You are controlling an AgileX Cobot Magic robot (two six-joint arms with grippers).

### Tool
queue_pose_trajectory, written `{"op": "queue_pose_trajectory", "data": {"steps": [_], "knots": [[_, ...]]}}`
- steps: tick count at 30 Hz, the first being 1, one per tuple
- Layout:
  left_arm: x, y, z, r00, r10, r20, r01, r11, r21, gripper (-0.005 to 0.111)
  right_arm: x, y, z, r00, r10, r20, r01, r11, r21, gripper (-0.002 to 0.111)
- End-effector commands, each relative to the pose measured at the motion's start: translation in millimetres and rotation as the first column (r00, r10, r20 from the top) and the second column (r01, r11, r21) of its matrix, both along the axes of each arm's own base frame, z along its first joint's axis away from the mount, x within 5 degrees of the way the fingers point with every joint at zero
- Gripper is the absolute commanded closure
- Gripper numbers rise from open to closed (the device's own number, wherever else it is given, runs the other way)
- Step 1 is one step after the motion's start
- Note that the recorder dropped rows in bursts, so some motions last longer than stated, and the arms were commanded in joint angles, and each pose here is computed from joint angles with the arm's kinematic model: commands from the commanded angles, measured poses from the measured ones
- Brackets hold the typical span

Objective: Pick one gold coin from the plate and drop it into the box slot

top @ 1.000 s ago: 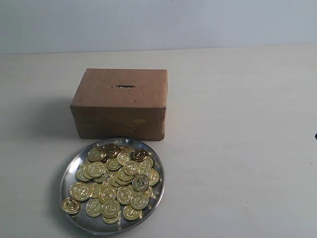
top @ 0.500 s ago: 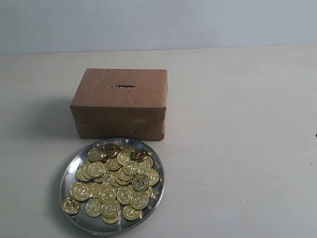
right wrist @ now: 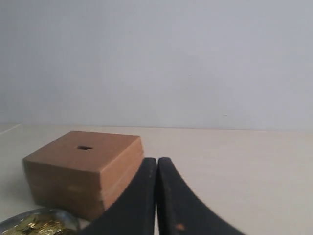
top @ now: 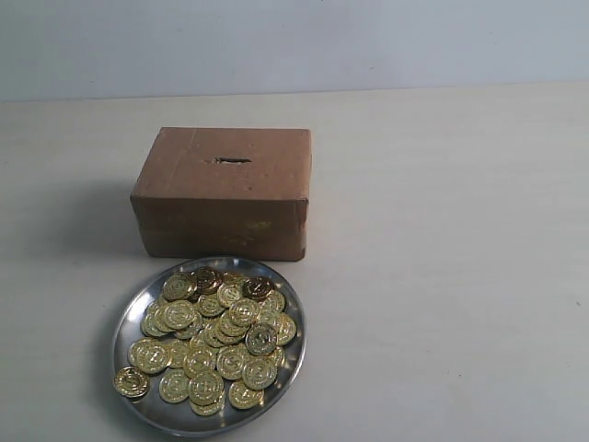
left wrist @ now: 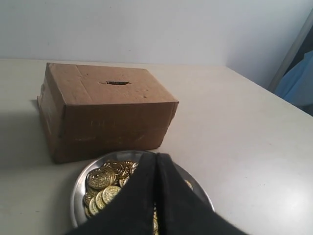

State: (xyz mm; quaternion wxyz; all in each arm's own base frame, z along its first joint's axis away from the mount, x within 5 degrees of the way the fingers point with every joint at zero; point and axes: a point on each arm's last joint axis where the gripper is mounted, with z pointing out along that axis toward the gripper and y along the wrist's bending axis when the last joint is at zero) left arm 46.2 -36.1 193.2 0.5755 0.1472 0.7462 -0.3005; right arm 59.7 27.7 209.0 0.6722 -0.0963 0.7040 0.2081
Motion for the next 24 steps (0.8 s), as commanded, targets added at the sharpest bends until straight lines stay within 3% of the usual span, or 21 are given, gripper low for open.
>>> {"op": "queue_pose_trajectory", "data": {"steps": [1,7,24], "knots": [[0.0,0.3,-0.8,1.0,0.001,0.009,-0.001,1.0,0.007,0.107,3.0,-9.7,-1.5,0.988,-0.154,0.017,0.154,0.987,-0.038,0.108],[0.0,0.3,-0.8,1.0,0.001,0.009,-0.001,1.0,0.007,0.107,3.0,-17.3,-2.7,0.962,-0.269,0.053,0.274,0.953,-0.131,0.108],[0.0,0.3,-0.8,1.0,0.001,0.009,-0.001,1.0,0.007,0.107,-4.0,-17.8,-5.7,0.955,-0.286,0.078,0.296,0.935,-0.195,0.108]]}}
